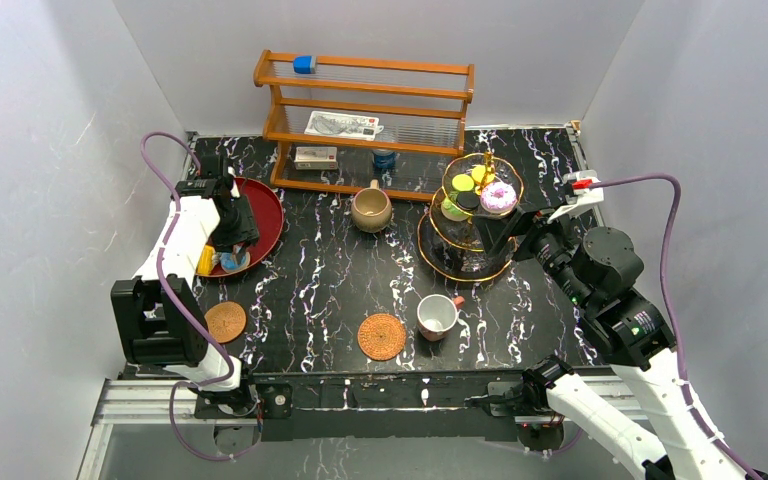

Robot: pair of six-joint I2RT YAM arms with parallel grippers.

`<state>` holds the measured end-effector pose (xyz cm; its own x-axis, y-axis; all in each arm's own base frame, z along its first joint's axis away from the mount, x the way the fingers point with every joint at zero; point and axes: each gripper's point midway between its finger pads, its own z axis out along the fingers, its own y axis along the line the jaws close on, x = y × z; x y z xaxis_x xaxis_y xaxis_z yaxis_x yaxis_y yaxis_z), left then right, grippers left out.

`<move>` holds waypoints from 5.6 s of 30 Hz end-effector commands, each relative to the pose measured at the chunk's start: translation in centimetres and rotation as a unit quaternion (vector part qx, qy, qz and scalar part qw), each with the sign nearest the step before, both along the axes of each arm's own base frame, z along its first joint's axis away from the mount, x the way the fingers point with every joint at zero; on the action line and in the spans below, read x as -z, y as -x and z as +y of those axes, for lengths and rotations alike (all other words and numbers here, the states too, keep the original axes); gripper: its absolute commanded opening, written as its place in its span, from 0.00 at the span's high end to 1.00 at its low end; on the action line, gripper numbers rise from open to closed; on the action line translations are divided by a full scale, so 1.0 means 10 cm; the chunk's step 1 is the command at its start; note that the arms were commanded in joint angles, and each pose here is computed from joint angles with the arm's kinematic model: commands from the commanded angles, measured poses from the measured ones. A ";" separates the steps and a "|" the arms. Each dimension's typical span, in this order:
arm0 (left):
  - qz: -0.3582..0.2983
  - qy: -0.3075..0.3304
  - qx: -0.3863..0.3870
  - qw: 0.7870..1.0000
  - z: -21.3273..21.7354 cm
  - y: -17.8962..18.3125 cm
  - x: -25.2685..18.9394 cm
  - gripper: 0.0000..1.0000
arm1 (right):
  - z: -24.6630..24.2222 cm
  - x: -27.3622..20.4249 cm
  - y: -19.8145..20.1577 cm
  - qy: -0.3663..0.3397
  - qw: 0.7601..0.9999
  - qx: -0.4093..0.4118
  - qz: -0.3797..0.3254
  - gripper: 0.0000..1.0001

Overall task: Serve the afternoon tea
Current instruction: Pick up the desert from the tray, then place the desert on the desert table.

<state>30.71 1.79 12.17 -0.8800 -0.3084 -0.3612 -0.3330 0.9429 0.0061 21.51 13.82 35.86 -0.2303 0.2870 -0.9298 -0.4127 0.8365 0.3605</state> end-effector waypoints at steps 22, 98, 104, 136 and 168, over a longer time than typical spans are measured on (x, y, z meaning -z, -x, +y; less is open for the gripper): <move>0.007 0.028 0.022 0.999 -0.14 -0.07 0.01 0.62 | -0.01 -0.22 0.01 -0.018 0.999 0.001 -0.031 0.01; -0.162 0.349 0.331 0.862 -3.37 0.54 -1.69 0.66 | -0.22 -0.44 0.04 -0.013 0.998 0.045 -0.036 0.01; -0.156 0.351 0.340 0.859 -3.49 0.54 -1.66 0.66 | -0.22 -0.44 0.04 -0.014 0.998 0.045 -0.036 0.01; -0.126 0.333 0.361 0.862 -3.66 0.48 -1.51 0.54 | -0.20 -0.66 0.04 -0.024 0.997 0.040 -0.057 0.01; -0.224 0.060 0.237 0.943 -2.44 0.11 -1.48 0.58 | 0.02 -0.37 0.04 -0.036 0.999 -0.003 -0.010 0.02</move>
